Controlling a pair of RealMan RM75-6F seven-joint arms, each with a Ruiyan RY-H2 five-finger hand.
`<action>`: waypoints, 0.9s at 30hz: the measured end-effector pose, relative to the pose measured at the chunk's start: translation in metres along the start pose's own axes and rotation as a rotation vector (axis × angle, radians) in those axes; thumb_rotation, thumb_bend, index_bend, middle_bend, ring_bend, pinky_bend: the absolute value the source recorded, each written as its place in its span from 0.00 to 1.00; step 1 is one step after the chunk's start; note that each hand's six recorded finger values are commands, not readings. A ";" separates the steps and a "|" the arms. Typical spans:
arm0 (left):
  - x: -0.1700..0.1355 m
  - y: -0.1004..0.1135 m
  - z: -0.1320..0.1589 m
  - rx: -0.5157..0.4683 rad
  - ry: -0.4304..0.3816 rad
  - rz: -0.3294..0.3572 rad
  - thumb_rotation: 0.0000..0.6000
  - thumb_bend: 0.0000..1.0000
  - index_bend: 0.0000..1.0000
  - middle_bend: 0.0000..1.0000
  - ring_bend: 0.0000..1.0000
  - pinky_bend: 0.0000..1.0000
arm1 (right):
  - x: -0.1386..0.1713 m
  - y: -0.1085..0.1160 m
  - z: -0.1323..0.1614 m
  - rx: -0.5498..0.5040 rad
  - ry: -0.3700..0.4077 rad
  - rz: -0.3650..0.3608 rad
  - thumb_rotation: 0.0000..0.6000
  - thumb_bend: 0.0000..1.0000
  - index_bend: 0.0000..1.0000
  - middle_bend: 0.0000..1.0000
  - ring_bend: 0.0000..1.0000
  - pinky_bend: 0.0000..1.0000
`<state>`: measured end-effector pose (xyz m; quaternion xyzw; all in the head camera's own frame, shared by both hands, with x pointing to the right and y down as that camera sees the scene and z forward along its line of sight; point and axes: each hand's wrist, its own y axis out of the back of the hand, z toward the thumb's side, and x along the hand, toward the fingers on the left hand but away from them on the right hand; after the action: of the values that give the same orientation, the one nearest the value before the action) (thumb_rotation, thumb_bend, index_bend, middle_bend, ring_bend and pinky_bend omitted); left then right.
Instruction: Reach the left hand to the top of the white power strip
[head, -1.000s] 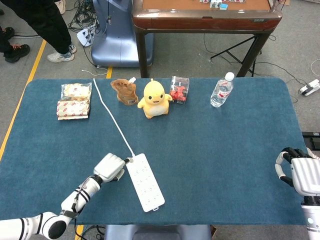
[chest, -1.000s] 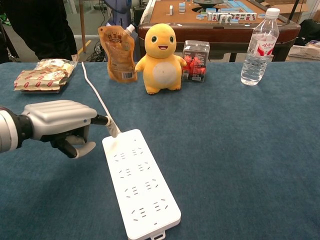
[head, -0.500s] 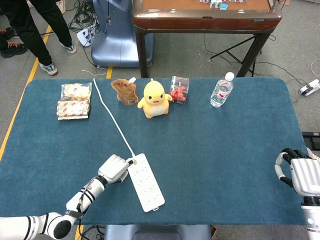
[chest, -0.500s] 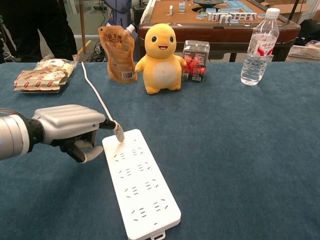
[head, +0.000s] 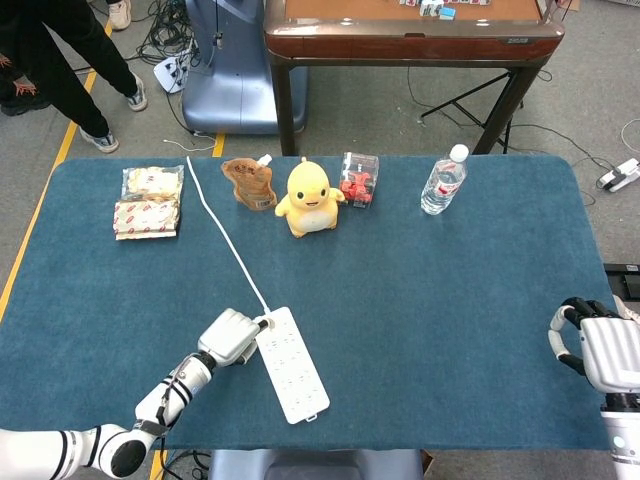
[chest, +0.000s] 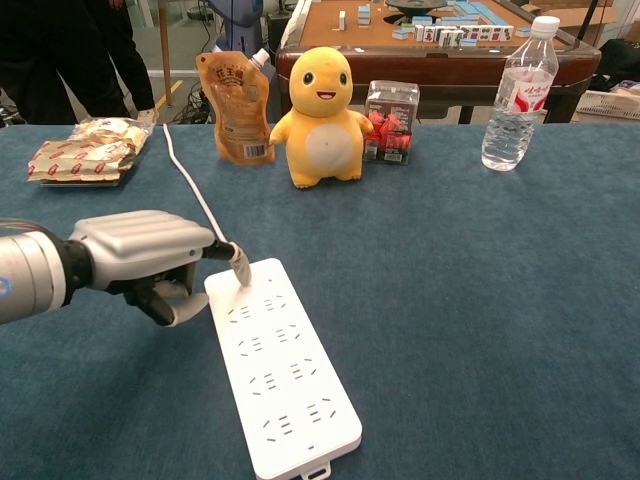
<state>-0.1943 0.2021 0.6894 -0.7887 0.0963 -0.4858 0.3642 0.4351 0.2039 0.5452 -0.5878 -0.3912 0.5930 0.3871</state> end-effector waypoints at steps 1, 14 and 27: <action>0.000 0.000 0.001 0.000 -0.001 0.001 1.00 0.57 0.29 1.00 1.00 1.00 | 0.000 0.000 0.000 0.000 0.000 0.000 1.00 0.34 0.59 0.42 0.38 0.55; 0.002 -0.005 0.000 0.044 0.003 -0.008 1.00 0.57 0.29 1.00 1.00 1.00 | 0.000 -0.003 -0.001 -0.002 -0.004 0.005 1.00 0.34 0.59 0.42 0.38 0.55; -0.002 -0.007 0.005 0.075 -0.002 0.000 1.00 0.57 0.29 1.00 1.00 1.00 | 0.001 -0.002 -0.003 -0.008 -0.006 0.002 1.00 0.34 0.59 0.42 0.38 0.55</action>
<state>-0.1923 0.2105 0.6912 -0.7750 0.0778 -0.4883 0.3935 0.4378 0.2056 0.5471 -0.5877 -0.3941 0.5938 0.3830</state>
